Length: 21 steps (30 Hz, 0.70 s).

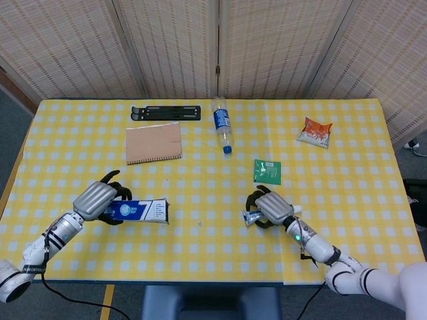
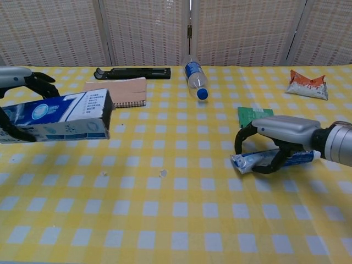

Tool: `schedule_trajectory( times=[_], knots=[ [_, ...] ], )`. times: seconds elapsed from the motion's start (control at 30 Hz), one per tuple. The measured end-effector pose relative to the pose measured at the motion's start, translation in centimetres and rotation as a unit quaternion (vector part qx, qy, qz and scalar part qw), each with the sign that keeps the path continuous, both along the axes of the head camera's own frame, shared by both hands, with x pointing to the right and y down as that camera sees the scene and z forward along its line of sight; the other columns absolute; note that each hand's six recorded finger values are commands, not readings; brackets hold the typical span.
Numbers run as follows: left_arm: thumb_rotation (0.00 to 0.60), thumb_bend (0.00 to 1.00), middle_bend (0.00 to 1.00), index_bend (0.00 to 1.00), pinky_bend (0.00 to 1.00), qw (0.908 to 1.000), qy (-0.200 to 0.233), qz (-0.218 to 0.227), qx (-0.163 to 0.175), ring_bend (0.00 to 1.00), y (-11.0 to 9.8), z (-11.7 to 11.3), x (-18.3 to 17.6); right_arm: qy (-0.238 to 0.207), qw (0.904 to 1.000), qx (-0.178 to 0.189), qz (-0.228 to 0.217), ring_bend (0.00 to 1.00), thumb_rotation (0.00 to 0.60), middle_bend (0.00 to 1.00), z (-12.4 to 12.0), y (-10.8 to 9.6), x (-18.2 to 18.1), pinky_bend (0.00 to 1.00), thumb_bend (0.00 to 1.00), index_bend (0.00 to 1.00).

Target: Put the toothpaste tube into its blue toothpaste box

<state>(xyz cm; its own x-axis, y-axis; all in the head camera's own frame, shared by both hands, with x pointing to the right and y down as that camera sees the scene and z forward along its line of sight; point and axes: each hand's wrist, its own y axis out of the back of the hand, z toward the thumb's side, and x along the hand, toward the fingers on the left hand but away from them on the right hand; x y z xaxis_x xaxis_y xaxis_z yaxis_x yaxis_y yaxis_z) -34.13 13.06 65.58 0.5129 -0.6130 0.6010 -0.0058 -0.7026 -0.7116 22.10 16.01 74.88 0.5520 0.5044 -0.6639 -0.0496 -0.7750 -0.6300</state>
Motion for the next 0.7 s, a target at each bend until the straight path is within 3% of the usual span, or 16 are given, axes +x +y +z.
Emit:
schedule_trajectory(
  times=[0.37,0.7],
  knots=[
    [0.600,0.14,0.56,0.46,0.00,0.9998,0.009,-0.018,0.000,0.38,-0.4,-0.6,-0.7,-0.021,0.9993,0.028,0.011,0.30,0.600,0.46,-0.9,-0.7,-0.5,0.13,0.36,0.62],
    [0.600,0.15,0.56,0.46,0.00,0.9984,0.030,-0.046,-0.013,0.38,-0.7,-1.3,-1.3,-0.075,0.9919,0.084,0.058,0.32,0.600,0.47,-5.5,-2.9,2.2,0.16,0.36,0.63]
  ],
)
